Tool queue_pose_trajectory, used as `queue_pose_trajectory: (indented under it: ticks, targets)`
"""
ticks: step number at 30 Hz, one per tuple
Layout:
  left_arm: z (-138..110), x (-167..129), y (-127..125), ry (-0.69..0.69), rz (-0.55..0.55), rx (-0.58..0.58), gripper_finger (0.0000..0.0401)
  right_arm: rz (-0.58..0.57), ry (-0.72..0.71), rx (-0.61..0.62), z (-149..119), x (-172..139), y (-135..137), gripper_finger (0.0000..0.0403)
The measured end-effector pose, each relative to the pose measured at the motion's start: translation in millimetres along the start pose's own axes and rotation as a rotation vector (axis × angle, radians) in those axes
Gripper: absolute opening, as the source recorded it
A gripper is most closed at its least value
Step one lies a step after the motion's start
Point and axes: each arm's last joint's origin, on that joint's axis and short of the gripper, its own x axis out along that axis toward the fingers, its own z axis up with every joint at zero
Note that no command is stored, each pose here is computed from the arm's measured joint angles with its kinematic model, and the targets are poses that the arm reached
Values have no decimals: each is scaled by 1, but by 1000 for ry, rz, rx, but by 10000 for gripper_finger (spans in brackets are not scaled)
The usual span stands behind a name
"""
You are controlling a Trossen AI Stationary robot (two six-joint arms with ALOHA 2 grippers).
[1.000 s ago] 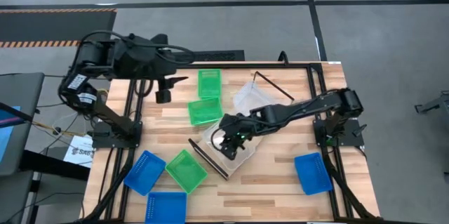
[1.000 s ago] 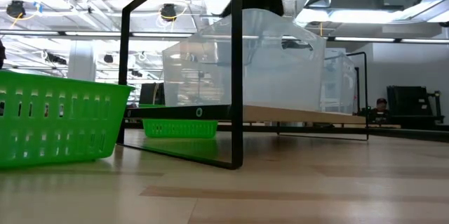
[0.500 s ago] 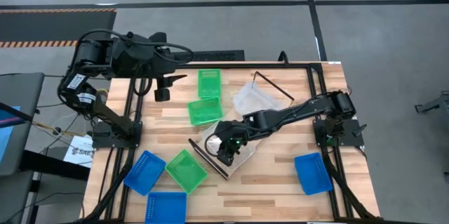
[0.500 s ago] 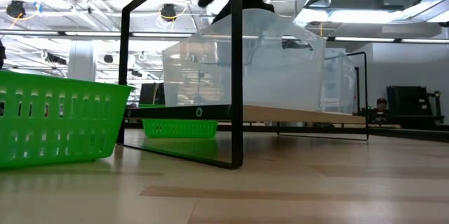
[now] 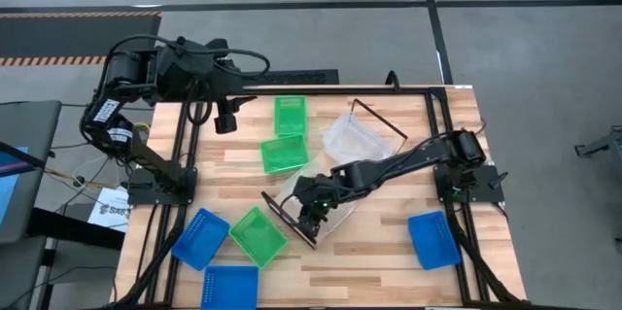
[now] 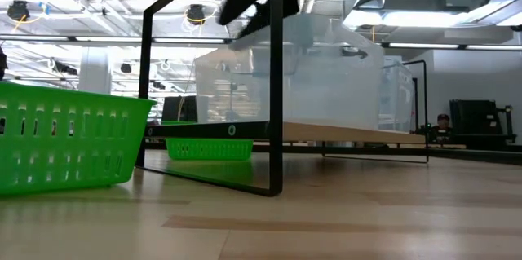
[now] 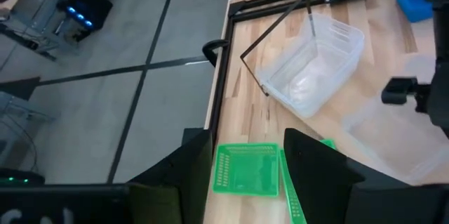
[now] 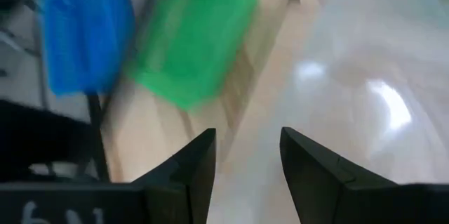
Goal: Stack baskets on shelf by color
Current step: Stack the transparent bin on the other transparent bins on the shelf
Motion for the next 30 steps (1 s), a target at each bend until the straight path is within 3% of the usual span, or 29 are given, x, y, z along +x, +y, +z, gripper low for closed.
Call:
queue_pose_trajectory:
  ticks: [20, 25, 30]
  targets:
    - [-1, 0, 0, 4, -8, 2, 168, -145, 86, 16, -10, 1, -14, 153]
    - [-1, 0, 0, 3, -7, 2, 168, -183, 133, 19, -14, 0, -17, 106]
    - [1, 0, 0, -7, -4, -1, 168, -194, 138, 50, -15, -1, -18, 20]
